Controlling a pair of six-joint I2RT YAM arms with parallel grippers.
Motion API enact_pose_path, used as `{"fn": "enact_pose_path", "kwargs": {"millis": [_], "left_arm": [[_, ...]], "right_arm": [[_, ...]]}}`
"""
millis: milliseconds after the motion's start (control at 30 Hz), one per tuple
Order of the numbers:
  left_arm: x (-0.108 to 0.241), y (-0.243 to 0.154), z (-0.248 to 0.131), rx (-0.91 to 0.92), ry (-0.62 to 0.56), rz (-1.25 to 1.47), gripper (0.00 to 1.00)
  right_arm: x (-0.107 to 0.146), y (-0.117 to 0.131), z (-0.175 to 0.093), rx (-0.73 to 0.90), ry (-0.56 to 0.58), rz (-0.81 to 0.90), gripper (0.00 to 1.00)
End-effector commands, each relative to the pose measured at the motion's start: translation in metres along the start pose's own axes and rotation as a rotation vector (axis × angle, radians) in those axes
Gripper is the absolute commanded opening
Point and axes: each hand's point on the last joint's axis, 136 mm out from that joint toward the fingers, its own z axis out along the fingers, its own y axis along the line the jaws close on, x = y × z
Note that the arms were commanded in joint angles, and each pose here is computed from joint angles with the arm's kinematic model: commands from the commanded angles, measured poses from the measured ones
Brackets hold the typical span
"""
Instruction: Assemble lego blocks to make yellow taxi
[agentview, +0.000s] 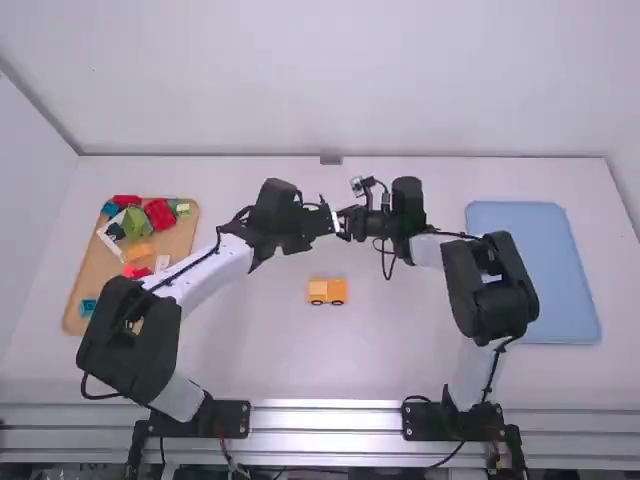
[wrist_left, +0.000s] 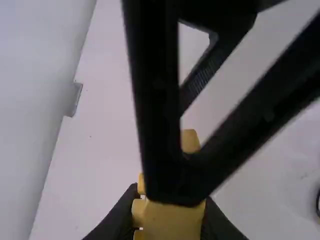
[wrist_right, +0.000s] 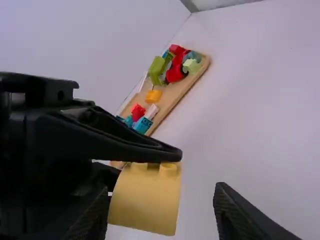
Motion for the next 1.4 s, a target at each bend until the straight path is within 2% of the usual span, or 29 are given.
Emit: {"fn": "enact_pose_path", "kwargs": {"millis": [0,367,467,867,933,1000,1067,1100,1200,1367], "left_arm": [[0.005,-0.010,0.004,0.014,0.009,0.007,0.02],[0.007,-0.010,0.008,-0.030,-0.020,0.021,0.02],[0.006,-0.009,0.008,-0.033,-0.022,0.022,0.02],[0.007,-0.006,0.008,-0.043,-0.025,0.020,0.04],[0.006,-0.005,0.008,-0.045,-0.027,0.017,0.12],[0.006,-0.005,0.008,-0.045,-0.027,0.014,0.35],[0.007,-0.007,0.008,-0.040,-0.022,0.012,0.75],[0.012,-0.008,0.008,-0.039,0.000,0.009,0.91],[0.015,-0.001,0.005,-0.061,0.025,-0.057,0.99],[-0.007,-0.009,-0.015,0.102,-0.017,-0.091,0.99]], "right_arm": [[-0.003,0.005,0.012,-0.011,0.010,-0.031,0.56],[-0.003,0.005,0.013,-0.011,0.011,-0.033,0.50],[-0.001,0.008,0.017,-0.019,0.019,-0.042,0.44],[0.003,0.001,0.016,0.015,0.025,-0.023,0.29],[0.003,0.000,0.015,0.015,0.023,-0.023,0.27],[0.002,0.001,0.015,0.015,0.021,-0.027,0.27],[0.002,0.001,0.015,0.013,0.022,-0.039,0.27],[0.003,0.001,0.015,0.012,0.024,-0.046,0.27],[0.001,-0.003,0.011,0.020,0.017,-0.077,0.27],[-0.001,-0.002,0.003,-0.003,0.016,-0.177,0.27]]}}
